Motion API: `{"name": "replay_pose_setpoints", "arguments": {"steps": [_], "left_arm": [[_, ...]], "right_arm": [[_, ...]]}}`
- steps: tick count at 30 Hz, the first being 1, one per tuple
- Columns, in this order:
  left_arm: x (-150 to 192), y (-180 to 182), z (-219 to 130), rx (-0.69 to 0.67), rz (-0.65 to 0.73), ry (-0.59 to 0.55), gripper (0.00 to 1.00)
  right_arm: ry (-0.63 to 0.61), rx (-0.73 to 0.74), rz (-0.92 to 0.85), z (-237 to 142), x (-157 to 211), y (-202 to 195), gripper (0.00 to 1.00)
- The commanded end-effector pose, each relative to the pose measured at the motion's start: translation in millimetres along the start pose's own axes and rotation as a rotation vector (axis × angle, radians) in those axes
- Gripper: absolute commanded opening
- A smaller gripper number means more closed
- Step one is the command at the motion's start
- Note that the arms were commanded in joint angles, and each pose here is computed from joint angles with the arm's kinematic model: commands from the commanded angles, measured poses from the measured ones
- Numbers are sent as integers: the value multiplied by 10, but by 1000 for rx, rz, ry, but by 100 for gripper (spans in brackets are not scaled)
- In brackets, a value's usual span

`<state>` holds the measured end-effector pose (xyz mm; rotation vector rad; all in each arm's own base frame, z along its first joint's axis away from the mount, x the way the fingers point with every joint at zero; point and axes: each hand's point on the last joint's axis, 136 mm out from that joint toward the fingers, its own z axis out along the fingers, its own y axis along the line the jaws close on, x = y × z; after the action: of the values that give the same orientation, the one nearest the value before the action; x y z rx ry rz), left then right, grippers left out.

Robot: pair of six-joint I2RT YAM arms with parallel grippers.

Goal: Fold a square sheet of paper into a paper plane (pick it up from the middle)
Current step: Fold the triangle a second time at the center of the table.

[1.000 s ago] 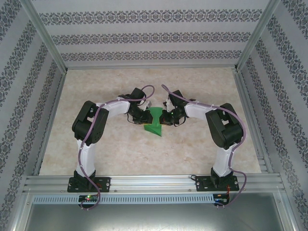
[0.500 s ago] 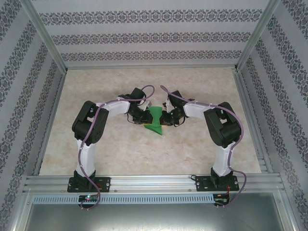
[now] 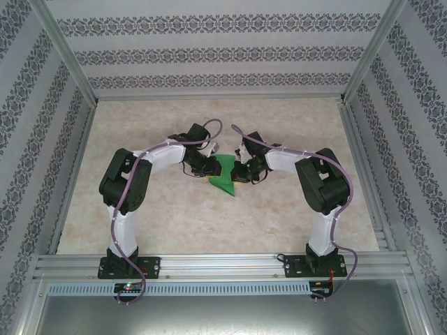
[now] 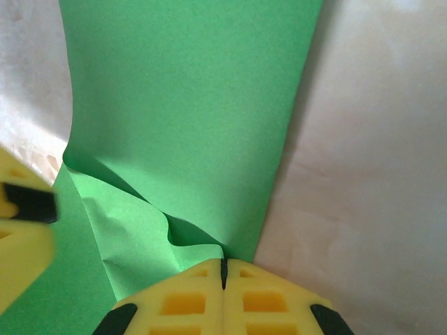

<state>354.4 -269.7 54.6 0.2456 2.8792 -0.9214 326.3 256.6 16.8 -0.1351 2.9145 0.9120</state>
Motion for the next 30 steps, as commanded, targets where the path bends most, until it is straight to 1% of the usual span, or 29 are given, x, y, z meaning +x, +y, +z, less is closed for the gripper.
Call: {"name": "replay_pose_setpoints", "arguments": {"steps": [1, 9, 18, 30], "left_arm": [[-20, -116, -190, 28, -12, -28, 25], [140, -183, 0, 56, 1, 26, 25], [327, 21, 214, 10, -6, 88, 24], [406, 89, 266, -2, -6, 119, 24]], "right_arm": [[37, 71, -9, 45, 166, -119, 4], [29, 60, -17, 22, 173, -60, 5], [16, 39, -19, -22, 188, -9, 6], [17, 5, -29, -33, 208, 86, 8]]}}
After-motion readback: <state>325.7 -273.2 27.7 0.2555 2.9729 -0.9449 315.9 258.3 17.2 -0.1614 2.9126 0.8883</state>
